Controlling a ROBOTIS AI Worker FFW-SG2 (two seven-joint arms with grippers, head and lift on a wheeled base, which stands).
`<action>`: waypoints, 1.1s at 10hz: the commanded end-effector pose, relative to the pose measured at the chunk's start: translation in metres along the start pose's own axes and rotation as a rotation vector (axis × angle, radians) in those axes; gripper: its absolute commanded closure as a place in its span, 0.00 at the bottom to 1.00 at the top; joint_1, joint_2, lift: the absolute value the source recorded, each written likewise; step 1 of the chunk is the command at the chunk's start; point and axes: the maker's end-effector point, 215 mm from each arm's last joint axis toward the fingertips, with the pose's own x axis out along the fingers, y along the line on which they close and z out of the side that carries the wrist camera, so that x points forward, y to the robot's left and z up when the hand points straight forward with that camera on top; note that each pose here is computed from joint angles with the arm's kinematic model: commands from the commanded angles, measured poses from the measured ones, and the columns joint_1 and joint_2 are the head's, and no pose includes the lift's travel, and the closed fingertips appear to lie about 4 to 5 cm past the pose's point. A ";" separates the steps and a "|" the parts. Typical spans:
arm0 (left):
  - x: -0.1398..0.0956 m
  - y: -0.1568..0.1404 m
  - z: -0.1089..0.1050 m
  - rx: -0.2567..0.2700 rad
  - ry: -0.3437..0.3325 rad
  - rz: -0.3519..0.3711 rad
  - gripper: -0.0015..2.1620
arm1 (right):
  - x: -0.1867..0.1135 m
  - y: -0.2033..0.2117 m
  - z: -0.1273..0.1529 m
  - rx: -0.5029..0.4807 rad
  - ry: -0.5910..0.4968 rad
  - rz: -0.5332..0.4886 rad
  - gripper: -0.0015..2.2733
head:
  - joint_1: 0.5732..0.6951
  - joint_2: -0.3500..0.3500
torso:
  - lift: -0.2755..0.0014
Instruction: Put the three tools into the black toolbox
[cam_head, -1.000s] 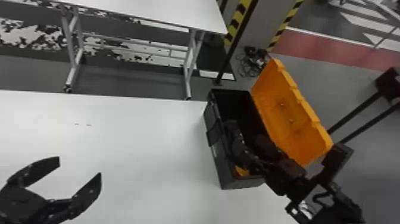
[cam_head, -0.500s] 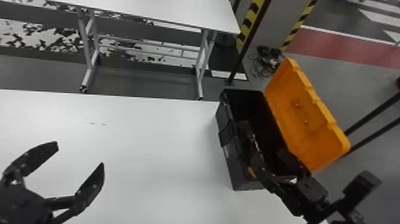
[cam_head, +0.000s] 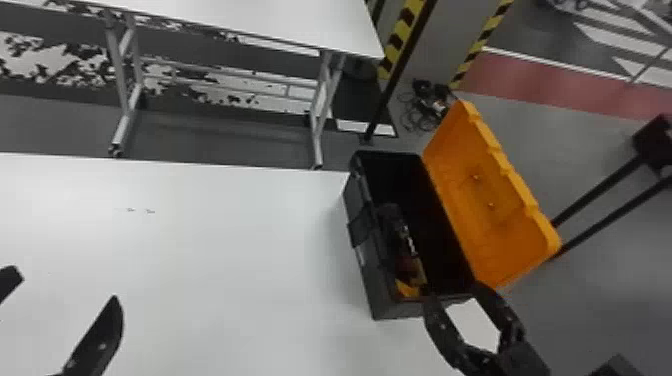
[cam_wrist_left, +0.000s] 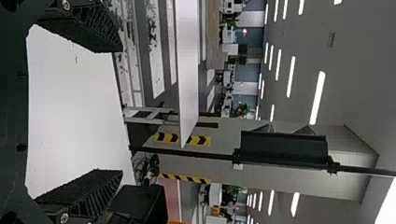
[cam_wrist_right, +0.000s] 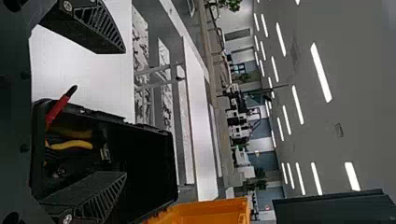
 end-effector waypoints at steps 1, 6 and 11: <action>-0.016 0.001 0.006 0.008 -0.045 0.021 0.03 | -0.019 -0.005 -0.009 -0.027 -0.021 -0.028 0.04 | 1.00 0.01 | 0.81; -0.052 0.025 -0.001 -0.029 -0.049 0.122 0.03 | -0.029 0.003 -0.010 -0.047 -0.059 -0.039 0.04 | 1.00 0.01 | 0.81; -0.058 0.025 -0.024 -0.084 0.019 0.125 0.03 | -0.031 0.005 -0.008 -0.044 -0.048 -0.040 0.04 | 1.00 0.06 | 0.81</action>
